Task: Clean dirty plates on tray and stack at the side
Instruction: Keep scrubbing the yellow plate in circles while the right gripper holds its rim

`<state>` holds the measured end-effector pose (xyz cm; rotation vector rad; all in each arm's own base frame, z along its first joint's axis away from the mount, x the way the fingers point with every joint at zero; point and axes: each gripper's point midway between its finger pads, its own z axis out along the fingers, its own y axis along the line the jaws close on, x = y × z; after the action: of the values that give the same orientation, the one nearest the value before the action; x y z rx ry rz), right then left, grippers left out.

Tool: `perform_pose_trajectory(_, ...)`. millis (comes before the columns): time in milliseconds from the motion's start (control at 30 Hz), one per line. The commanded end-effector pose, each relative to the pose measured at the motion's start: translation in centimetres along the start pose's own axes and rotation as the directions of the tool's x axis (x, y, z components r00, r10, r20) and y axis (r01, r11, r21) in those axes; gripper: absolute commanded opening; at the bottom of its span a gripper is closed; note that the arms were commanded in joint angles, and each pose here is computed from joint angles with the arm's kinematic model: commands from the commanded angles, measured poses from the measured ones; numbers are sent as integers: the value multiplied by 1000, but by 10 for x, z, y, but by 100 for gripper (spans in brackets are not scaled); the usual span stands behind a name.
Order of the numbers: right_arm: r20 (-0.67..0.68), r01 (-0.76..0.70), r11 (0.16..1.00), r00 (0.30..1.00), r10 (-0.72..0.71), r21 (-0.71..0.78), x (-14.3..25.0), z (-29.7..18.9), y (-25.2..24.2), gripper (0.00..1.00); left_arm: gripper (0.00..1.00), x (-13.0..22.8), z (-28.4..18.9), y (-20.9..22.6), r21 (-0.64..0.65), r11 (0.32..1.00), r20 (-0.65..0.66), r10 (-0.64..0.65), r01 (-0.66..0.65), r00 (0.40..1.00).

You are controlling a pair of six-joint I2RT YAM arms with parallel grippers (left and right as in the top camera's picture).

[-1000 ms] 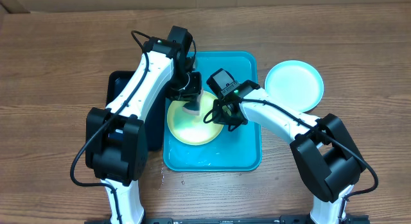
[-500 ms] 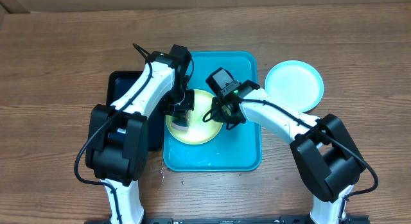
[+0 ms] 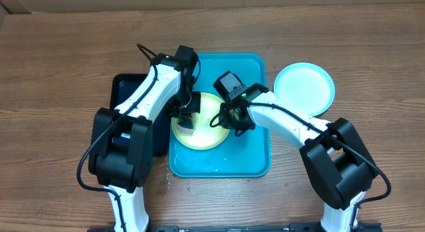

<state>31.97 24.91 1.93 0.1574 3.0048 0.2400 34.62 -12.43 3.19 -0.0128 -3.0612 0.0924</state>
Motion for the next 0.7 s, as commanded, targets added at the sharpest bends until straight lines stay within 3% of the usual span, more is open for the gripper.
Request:
perform_pose_trajectory(0, -8, 4, 1000, 1000, -4, -8, 4, -5, 3, 4, 5, 0, -5, 1, -10, 1000, 19, 15, -15, 1000)
perform_pose_trajectory(100, -3, 5, 1000, 1000, -5, -6, 3, -5, 3, 4, 5, -1, -5, 1, -9, 1000, 20, 15, -15, 1000)
perform_pose_trajectory(200, 31, 7, 1000, 999, -6, -28, -5, -5, 8, 24, 5, -1, -5, 1, -8, 1000, 21, 16, -15, 1000)
perform_pose_trajectory(300, 62, 9, 999, 998, -6, -50, -12, -6, 14, 25, 5, -1, -5, 0, -8, 1000, 23, 16, -15, 1000)
perform_pose_trajectory(500, 50, 9, 999, 999, -7, -39, -9, -6, 12, 5, 6, -1, -5, 0, -8, 1000, 23, 16, -16, 1000)
perform_pose_trajectory(667, 20, 5, 1000, 1000, -5, -2, -2, -5, 3, 4, 6, -4, -5, 0, -5, 1000, 33, 16, -16, 999)
